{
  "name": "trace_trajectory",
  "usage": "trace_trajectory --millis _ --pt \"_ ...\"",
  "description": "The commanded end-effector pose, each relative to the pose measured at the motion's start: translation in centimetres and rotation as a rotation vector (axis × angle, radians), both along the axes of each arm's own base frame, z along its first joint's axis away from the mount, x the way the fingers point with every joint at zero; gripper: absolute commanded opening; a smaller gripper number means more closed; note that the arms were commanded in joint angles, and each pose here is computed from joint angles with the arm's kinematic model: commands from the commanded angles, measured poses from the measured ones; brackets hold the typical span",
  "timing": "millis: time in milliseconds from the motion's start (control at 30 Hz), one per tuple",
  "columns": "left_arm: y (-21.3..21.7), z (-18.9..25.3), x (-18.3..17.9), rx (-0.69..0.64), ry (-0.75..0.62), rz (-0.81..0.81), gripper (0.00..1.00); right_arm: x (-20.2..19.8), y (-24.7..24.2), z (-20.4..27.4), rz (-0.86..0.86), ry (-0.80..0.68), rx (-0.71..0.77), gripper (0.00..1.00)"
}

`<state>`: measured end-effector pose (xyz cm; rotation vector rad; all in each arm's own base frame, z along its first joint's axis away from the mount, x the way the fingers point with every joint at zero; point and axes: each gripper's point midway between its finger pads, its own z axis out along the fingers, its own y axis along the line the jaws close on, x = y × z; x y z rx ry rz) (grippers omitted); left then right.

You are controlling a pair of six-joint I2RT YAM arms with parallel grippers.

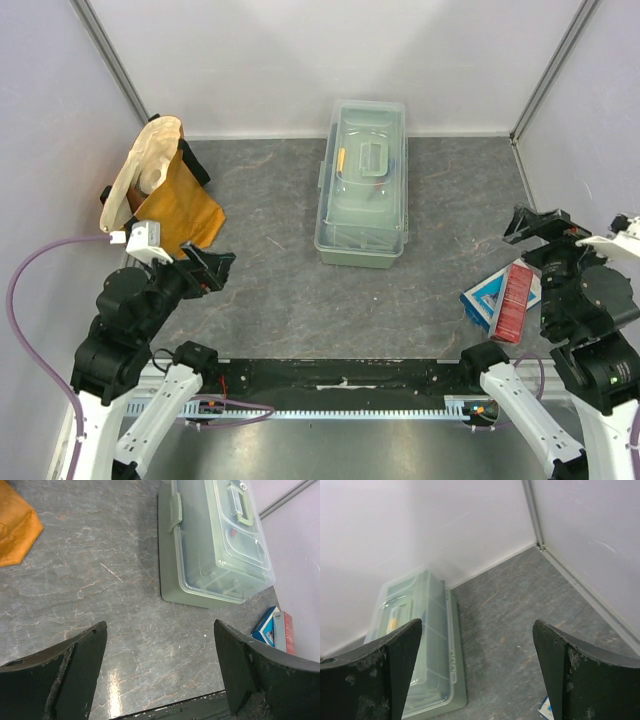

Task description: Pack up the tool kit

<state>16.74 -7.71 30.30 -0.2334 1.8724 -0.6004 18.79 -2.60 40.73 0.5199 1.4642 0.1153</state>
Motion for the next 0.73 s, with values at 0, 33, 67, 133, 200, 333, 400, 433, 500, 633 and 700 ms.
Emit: trace_trajectory --millis 0,33,67,133,200,333,400,433,500,633,700 --pt "0.8 -0.8 -0.4 0.002 0.007 0.043 0.93 -1.0 -2.4 -0.8 -0.131 0.024 -0.026 0.98" --pt "0.8 -1.0 -0.4 0.004 0.011 0.043 0.93 -1.1 -2.6 -0.9 -0.14 0.024 -0.026 0.98" --pt "1.0 -1.1 -0.3 0.007 0.01 0.05 0.93 -1.2 -2.8 -1.1 -0.145 0.026 -0.028 0.98" --pt "1.2 -1.2 -0.2 0.011 0.01 0.063 0.93 -1.3 -2.9 -1.3 -0.152 0.027 -0.027 0.98" --pt "1.2 -0.9 -0.1 0.01 0.006 0.066 0.93 -1.5 -3.0 -1.3 -0.154 0.024 -0.026 0.98" --pt "1.4 -0.1 -0.1 0.012 -0.017 0.07 0.93 -1.5 -2.9 -1.6 -0.151 0.025 -0.023 0.98" --pt "1.5 0.2 -0.3 0.016 -0.029 0.068 0.93 -1.3 -2.9 -1.7 -0.151 0.031 -0.025 0.98" --pt "1.5 0.3 -0.3 0.016 -0.034 0.069 0.94 -1.2 -2.8 -1.9 -0.148 0.035 -0.027 0.98" --pt "1.5 0.5 -0.4 0.016 -0.037 0.067 0.93 -1.1 -2.7 -2.0 -0.148 0.042 -0.029 0.98" --pt "1.6 0.3 -0.3 0.033 -0.02 0.069 0.94 -0.9 -2.6 -2.3 -0.146 0.049 -0.029 0.98" --pt "1.8 0.3 -0.3 0.038 -0.017 0.076 0.94 -0.7 -2.5 -2.5 -0.138 0.056 -0.032 0.98"
